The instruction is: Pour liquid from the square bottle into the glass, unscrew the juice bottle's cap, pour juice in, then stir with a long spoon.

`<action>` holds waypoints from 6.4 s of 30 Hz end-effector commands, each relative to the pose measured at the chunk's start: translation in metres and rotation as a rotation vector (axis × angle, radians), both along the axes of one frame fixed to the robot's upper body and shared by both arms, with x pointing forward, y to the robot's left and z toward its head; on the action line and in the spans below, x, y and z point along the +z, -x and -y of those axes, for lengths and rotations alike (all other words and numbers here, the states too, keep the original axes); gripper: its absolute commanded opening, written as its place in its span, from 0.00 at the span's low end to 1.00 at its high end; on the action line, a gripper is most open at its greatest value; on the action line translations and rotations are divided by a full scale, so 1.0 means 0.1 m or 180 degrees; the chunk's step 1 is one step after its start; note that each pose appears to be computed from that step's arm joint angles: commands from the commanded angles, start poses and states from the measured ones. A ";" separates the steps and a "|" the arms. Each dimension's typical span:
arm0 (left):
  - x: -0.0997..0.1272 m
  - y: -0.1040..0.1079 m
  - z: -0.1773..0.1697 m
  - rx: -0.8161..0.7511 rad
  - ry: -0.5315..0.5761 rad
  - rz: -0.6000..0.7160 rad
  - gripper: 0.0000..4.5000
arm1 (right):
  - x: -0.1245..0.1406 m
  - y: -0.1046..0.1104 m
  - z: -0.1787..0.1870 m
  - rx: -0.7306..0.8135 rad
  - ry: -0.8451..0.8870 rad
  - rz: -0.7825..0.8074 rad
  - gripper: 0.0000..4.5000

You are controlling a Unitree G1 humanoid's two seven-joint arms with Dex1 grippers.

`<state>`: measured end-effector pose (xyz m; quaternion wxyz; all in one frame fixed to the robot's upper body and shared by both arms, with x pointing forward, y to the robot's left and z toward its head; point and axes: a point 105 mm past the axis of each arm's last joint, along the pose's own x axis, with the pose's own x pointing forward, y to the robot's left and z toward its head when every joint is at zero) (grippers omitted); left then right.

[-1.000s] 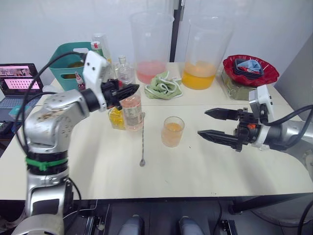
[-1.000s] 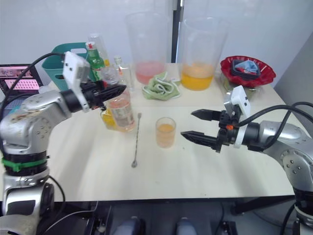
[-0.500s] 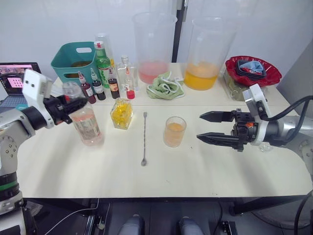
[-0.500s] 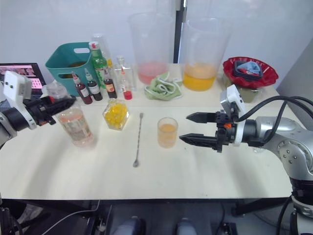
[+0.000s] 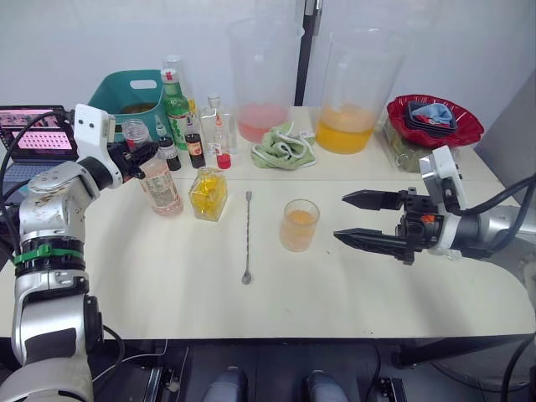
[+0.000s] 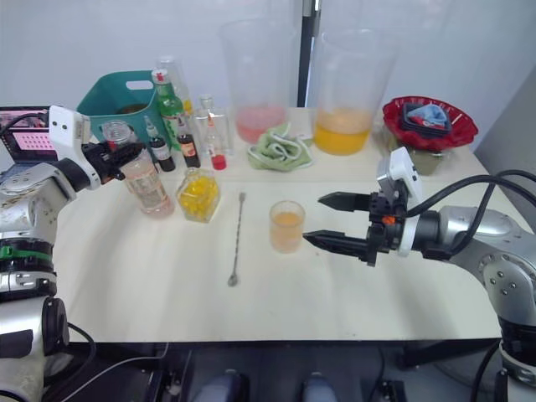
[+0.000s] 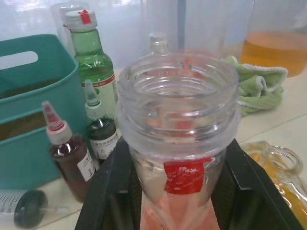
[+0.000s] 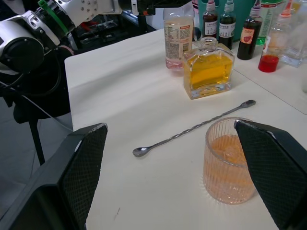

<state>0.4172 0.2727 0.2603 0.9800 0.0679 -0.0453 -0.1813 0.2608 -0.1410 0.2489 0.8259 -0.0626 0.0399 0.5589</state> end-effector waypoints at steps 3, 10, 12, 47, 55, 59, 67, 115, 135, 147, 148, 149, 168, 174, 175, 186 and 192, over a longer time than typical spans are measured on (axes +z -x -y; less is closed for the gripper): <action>0.13 -0.07 0.05 -0.0015 -0.0135 0.0226 0.31 | 0.12 0.07 0.04 -0.0051 0.0003 0.0172 0.99; -0.01 -0.05 0.00 -0.0004 -0.0149 0.0158 0.52 | 0.12 0.06 0.03 -0.0078 -0.0012 0.0146 1.00; 0.03 -0.04 -0.01 -0.0007 -0.0109 0.0193 0.67 | 0.12 0.07 0.02 -0.0056 -0.0033 0.0100 1.00; 0.09 1.15 0.98 -0.2012 -0.0708 0.0498 0.99 | -0.03 0.06 0.21 -0.0584 -0.0048 0.0607 1.00; -0.59 1.18 0.61 -0.1373 -0.0710 0.0223 0.99 | -0.59 0.11 0.61 -0.1376 0.0032 0.0539 1.00; -0.82 1.30 0.32 -0.1122 -0.0711 -0.0079 0.99 | -0.86 0.17 0.96 -0.1648 0.0123 0.0338 1.00; -1.27 1.68 -0.56 0.0035 -0.0627 -0.0247 0.99 | -1.40 0.39 1.87 -0.2588 0.0264 0.0149 1.00; -1.59 1.12 1.92 -0.0185 0.0176 -0.0771 0.99 | -0.48 0.20 0.69 0.0174 0.0536 -0.0480 1.00; -1.84 1.02 1.64 0.0244 -0.0029 -0.1118 0.11 | -0.55 0.24 0.75 -0.0049 0.0518 -0.0354 1.00; -1.57 1.13 1.14 -0.0270 -0.0536 -0.0655 0.01 | -0.70 0.16 0.67 -0.0011 0.0465 -0.0336 1.00; -1.56 1.17 1.13 -0.0380 -0.0577 -0.0644 0.01 | -0.72 0.16 0.66 -0.0012 0.0455 -0.0335 1.00; -1.55 1.20 1.11 -0.0487 -0.0589 -0.0655 0.01 | -0.73 0.16 0.65 -0.0013 0.0444 -0.0334 1.00; -1.66 1.28 0.94 -0.1272 -0.0967 -0.1308 0.67 | -0.83 0.23 0.37 -0.0082 0.0135 -0.0286 1.00; -1.71 1.29 0.95 -0.1441 -0.1404 -0.1591 0.67 | -0.86 0.24 0.30 -0.0119 0.0073 -0.0262 1.00; -1.73 1.29 0.96 -0.1476 -0.1481 -0.1634 0.67 | -0.87 0.24 0.30 -0.0130 0.0068 -0.0251 1.00; -1.86 1.32 1.03 -0.1430 -0.1656 -0.2058 0.13 | -0.88 0.27 0.24 -0.0173 0.0062 -0.0194 1.00; -1.51 1.14 1.09 -0.1158 -0.1396 -0.1651 0.01 | -0.89 0.30 0.25 -0.0099 0.0135 -0.0242 1.00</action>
